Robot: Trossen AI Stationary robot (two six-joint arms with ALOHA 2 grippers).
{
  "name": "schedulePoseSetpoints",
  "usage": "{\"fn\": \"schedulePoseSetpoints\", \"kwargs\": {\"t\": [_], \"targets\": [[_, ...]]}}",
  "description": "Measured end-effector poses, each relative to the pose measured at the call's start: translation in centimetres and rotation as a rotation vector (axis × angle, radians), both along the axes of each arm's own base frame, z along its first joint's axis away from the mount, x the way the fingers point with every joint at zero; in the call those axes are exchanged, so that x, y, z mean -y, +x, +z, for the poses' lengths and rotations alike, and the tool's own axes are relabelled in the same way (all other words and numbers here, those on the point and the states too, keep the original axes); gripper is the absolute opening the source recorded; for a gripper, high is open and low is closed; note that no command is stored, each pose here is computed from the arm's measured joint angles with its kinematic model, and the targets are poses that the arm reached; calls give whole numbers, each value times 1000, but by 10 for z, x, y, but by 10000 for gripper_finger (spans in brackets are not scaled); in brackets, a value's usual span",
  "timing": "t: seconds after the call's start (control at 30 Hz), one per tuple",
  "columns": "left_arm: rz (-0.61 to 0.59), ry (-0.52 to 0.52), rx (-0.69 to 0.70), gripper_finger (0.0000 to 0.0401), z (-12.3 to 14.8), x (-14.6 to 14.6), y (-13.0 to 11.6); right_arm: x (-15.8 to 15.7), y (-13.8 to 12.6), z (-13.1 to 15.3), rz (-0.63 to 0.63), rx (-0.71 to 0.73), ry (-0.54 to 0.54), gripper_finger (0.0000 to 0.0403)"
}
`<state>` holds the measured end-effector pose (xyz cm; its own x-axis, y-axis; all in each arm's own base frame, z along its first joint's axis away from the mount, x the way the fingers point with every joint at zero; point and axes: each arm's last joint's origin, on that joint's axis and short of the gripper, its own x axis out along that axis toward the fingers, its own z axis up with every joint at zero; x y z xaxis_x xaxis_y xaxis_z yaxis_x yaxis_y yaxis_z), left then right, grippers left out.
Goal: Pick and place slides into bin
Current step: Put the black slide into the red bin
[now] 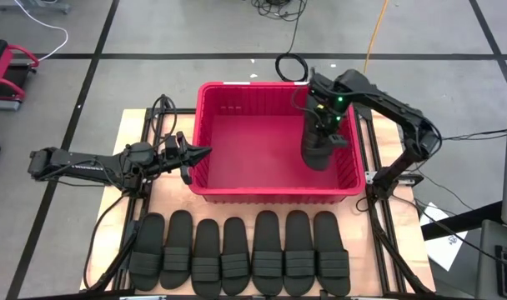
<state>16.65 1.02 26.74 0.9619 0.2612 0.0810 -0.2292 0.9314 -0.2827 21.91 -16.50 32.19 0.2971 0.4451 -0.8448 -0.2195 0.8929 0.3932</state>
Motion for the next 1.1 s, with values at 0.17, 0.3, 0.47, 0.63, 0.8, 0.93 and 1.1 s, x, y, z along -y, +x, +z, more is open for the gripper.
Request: {"fn": "schedulePoseSetpoints", "kwargs": {"t": [0.17,0.3,0.47,0.63,0.8,0.93,1.1], "targets": [[10,3,-2,1,0,0,0,7,-3,-37,-25,-93,73,4],[28,4,-3,1,0,-1,0,5,-5,-61,-25,-107,78,4],[29,8,-4,1,0,-1,0,4,-8,-82,-63,-129,92,4],[28,1,-2,1,0,-1,0,5,-11,-91,-59,-189,29,4],[29,0,-2,1,0,-1,0,3,-14,-95,-27,-204,22,4],[29,0,-2,1,0,-1,0,1,-16,-101,-17,-213,39,4],[28,0,-2,1,0,-1,0,-2,-17,-112,-22,-179,75,4]]}}
